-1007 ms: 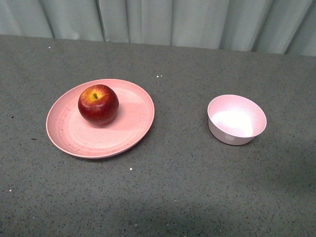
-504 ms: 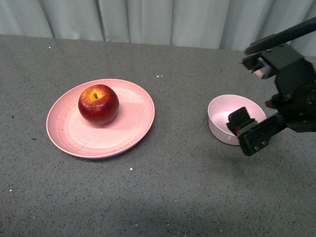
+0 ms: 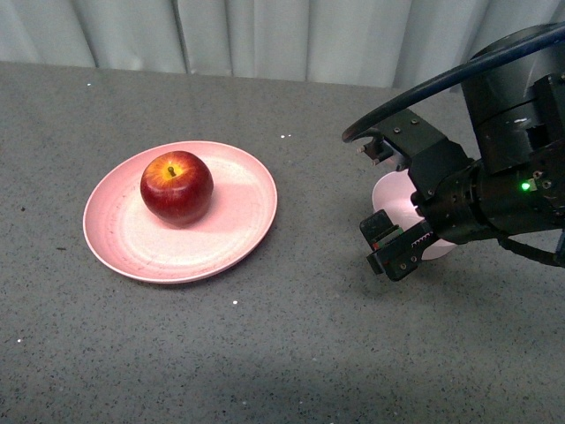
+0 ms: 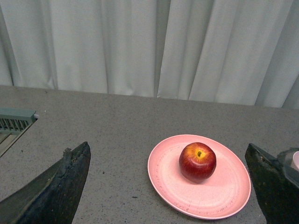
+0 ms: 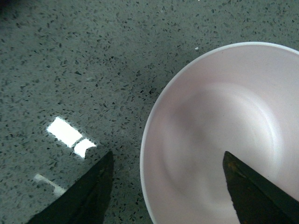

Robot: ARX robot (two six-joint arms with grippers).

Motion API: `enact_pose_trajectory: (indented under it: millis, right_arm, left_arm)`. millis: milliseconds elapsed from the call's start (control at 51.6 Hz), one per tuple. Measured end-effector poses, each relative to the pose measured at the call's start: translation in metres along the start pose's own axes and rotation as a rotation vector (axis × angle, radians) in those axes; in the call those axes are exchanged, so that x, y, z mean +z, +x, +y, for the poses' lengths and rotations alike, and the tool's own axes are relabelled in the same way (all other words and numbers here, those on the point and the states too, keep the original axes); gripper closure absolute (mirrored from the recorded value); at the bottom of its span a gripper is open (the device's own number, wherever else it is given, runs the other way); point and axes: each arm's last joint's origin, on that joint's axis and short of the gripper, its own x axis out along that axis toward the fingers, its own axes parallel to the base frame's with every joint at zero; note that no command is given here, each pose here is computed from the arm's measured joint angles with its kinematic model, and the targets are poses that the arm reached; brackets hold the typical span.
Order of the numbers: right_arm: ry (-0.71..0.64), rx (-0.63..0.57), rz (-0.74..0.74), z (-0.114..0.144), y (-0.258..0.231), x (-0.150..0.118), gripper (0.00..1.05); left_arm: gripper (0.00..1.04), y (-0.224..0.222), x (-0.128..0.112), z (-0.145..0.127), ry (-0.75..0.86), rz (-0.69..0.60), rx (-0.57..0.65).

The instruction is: Move apple from plate to bowl

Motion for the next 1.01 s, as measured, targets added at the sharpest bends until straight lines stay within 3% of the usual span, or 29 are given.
enact_pose_trajectory:
  millis: [271,426,523,717,1007]
  right_arm:
    - [-0.002,-0.023,0.006,-0.002,0.004,0.005,0.73]
    - [-0.006,-0.024,0.018,-0.002,0.003,0.005,1.04]
    - [-0.012,-0.010,0.003,-0.001,-0.003,0.008,1.04]
    - [0.018,0.142,-0.067,0.012,-0.019,0.022,1.04]
    - [0.010,0.208,-0.120,0.031,-0.019,0.045,1.04]
  left_arm:
    - [0.07,0.000,0.000,0.000,0.000,0.000,0.000]
    - [0.07,0.000,0.000,0.000,0.000,0.000,0.000]
    - [0.07,0.000,0.000,0.000,0.000,0.000,0.000]
    - [0.07,0.000,0.000,0.000,0.000,0.000,0.000]
    - [0.07,0.000,0.000,0.000,0.000,0.000,0.000]
